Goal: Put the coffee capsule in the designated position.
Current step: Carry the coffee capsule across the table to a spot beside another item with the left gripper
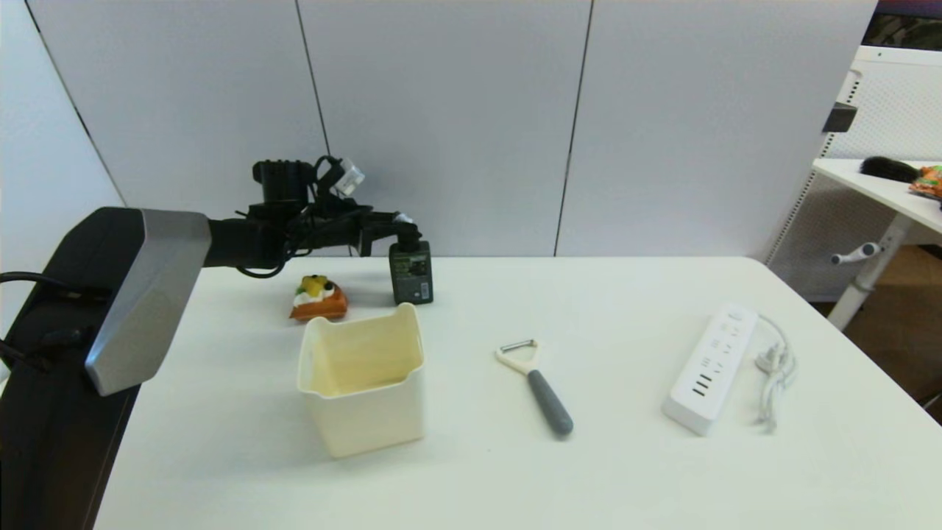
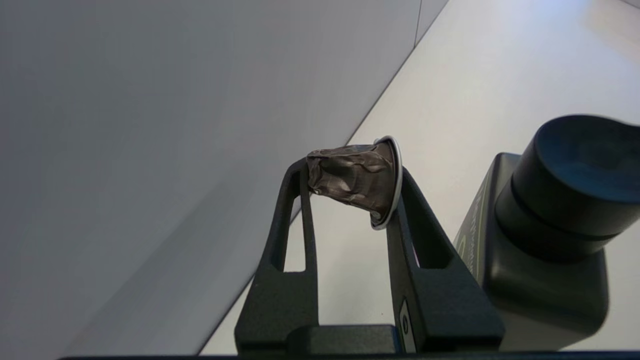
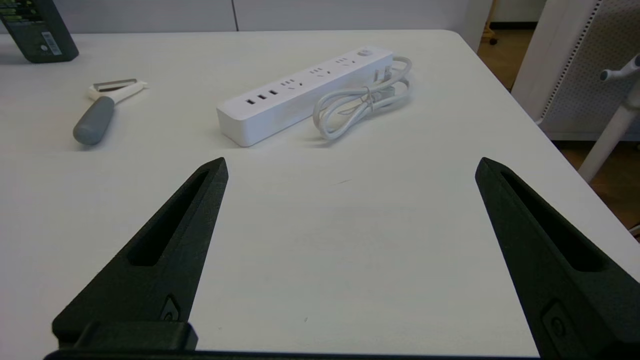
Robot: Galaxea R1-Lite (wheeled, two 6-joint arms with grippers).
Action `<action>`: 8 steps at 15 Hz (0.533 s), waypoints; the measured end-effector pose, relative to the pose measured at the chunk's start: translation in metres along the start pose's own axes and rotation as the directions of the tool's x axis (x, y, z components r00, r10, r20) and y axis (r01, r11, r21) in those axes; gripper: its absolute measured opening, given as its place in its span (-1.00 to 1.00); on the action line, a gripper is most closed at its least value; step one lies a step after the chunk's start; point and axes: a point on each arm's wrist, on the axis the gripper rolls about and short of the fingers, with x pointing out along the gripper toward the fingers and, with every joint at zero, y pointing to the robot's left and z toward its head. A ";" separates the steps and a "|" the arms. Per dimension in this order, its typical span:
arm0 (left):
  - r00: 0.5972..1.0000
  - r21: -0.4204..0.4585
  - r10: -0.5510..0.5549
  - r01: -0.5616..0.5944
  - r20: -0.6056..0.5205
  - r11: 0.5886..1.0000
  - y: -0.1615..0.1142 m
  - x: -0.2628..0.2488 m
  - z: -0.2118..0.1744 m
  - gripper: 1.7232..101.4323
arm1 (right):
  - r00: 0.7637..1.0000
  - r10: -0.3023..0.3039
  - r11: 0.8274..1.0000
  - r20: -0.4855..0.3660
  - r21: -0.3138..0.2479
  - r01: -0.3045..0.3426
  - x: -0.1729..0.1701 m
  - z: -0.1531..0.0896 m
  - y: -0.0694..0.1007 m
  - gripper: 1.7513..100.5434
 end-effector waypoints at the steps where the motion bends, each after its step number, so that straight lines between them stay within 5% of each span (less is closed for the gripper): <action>1: 1.000 -0.002 -0.002 0.002 -0.002 1.000 0.000 0.001 -0.003 -0.57 | 1.000 0.000 1.000 0.000 0.000 0.000 0.000 0.000 0.000 0.95; 8: 1.000 -0.033 -0.010 0.009 -0.026 0.999 0.002 0.007 -0.024 -0.57 | 1.000 0.000 1.000 0.000 0.000 0.000 0.000 0.000 0.000 0.95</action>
